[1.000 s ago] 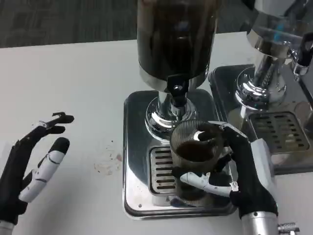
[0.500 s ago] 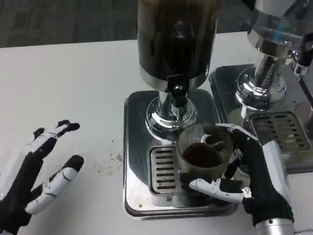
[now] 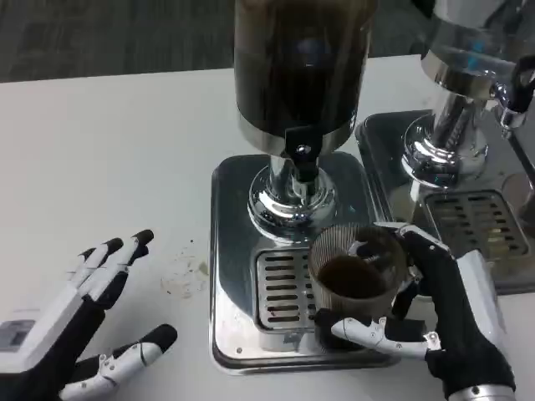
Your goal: Grasp the cup under the faucet to collect the drink, then remove the cup.
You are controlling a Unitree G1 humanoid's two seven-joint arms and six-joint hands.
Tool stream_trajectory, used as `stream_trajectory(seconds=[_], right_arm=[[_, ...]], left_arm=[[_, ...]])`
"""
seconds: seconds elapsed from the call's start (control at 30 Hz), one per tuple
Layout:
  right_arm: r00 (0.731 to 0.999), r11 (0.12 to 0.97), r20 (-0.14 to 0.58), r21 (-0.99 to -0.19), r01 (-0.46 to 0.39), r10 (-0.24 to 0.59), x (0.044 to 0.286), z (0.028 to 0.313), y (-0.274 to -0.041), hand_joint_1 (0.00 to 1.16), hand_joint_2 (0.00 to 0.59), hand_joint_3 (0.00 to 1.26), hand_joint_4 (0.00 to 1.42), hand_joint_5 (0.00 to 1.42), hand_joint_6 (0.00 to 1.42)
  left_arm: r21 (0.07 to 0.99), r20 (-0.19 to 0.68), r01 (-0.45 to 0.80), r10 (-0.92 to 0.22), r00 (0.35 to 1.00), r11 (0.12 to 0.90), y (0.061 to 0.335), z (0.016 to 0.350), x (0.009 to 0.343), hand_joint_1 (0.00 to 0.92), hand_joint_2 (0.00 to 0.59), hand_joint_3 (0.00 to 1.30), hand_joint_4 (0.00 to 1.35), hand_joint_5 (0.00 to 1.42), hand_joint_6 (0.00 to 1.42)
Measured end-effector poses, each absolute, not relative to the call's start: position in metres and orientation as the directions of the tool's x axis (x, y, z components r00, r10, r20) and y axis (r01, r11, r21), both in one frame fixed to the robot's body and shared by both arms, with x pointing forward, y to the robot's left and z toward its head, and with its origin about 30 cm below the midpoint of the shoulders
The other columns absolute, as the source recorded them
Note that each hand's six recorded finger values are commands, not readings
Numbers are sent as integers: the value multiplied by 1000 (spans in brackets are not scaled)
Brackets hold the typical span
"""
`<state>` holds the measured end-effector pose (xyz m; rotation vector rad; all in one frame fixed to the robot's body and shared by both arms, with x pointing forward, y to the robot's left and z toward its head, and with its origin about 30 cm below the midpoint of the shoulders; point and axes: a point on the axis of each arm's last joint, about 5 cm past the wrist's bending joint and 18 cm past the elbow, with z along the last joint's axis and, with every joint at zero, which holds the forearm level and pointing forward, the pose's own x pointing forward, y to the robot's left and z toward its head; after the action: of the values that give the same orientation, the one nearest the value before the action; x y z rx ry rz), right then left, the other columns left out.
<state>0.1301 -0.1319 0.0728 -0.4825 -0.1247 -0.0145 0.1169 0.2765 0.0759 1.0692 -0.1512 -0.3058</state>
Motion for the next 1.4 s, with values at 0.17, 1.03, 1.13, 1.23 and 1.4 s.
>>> stream_trajectory(seconds=[0.17, 1.03, 1.13, 1.23, 1.4], right_arm=[[991, 889, 132, -457, 30, 34, 128, 78, -134, 985, 97, 665, 771, 905, 1085], [966, 883, 123, -445, -152, 228, 103, 101, -137, 985, 97, 682, 781, 905, 1089], [965, 884, 112, -437, -167, 238, 101, 101, -139, 985, 97, 682, 781, 905, 1089], [964, 886, 107, -429, -177, 244, 101, 101, -142, 985, 97, 682, 781, 905, 1089], [959, 878, 107, -438, -193, 264, 101, 103, -148, 985, 97, 685, 781, 905, 1089]], left_arm=[[896, -15, 157, -326, 945, 415, 275, 76, 112, 0, 203, 0, 0, 0, 0], [921, -2, 164, -415, 910, 354, 272, 83, 80, 0, 202, 0, 0, 0, 0], [919, 1, 164, -419, 908, 358, 269, 83, 78, 0, 202, 0, 0, 0, 0], [916, 0, 163, -408, 913, 366, 266, 82, 78, 0, 201, 0, 0, 0, 0], [913, 6, 163, -412, 911, 373, 260, 82, 79, 0, 194, 0, 0, 0, 0]])
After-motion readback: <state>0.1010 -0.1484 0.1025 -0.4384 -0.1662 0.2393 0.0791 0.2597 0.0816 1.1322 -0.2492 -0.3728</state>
